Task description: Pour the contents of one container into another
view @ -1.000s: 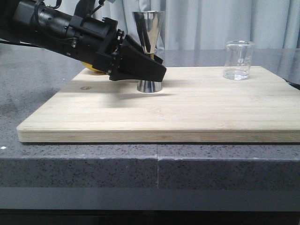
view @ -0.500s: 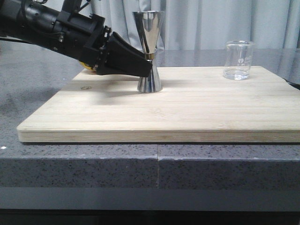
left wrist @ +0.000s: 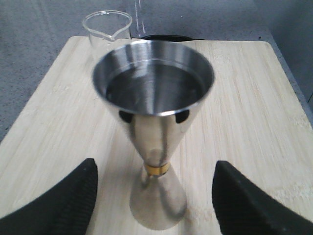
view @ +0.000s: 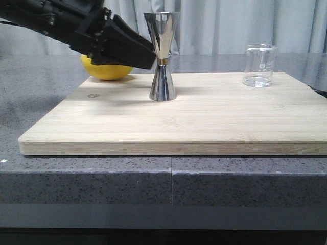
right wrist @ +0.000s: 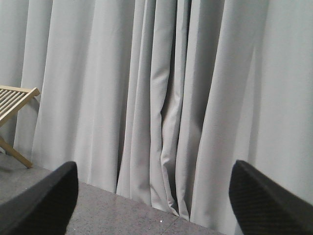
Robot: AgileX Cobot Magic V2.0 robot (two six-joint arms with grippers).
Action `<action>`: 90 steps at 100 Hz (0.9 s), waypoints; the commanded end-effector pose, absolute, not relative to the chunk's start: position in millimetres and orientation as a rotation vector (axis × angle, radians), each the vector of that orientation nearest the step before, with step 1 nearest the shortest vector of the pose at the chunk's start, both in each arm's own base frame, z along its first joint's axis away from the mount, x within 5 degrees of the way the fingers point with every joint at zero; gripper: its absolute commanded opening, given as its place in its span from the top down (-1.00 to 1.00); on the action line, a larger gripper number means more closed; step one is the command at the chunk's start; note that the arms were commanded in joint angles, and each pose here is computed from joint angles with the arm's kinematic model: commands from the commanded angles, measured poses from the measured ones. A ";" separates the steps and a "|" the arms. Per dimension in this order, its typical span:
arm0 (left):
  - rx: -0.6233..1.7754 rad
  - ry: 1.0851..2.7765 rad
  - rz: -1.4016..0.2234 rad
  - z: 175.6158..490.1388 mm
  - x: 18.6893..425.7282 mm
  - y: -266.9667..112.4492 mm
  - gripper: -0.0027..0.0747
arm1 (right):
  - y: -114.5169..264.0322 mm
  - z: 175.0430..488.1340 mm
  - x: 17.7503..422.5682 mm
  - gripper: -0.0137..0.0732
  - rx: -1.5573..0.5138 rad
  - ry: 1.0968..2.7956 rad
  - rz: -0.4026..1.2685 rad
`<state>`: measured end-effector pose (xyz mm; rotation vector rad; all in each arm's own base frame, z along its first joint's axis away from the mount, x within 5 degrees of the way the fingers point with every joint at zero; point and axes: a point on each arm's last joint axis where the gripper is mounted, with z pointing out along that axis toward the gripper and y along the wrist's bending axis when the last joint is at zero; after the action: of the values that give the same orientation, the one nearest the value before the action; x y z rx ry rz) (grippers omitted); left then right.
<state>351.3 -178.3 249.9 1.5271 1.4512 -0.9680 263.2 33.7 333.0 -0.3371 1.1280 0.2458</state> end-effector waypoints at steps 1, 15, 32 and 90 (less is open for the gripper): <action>1.491 1.335 -1.022 290.0 340.5 -169.7 -0.27 | 31.3 353.6 254.5 -0.62 -0.311 1.007 0.255; 1.473 1.379 -0.978 299.2 341.6 -151.9 -0.27 | 31.3 353.6 254.5 -0.62 -0.311 1.007 0.255; 1.413 1.431 -0.894 321.9 339.3 -120.4 -0.27 | 28.6 352.9 256.1 -0.62 -0.276 1.026 0.250; 0.688 1.522 -0.328 479.6 231.5 20.2 0.37 | 10.5 389.9 254.4 -0.62 -0.130 1.323 0.078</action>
<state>260.0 11.3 441.3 0.8512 1.6070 -0.4340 267.8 15.8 351.2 -0.1746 1.3843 0.1093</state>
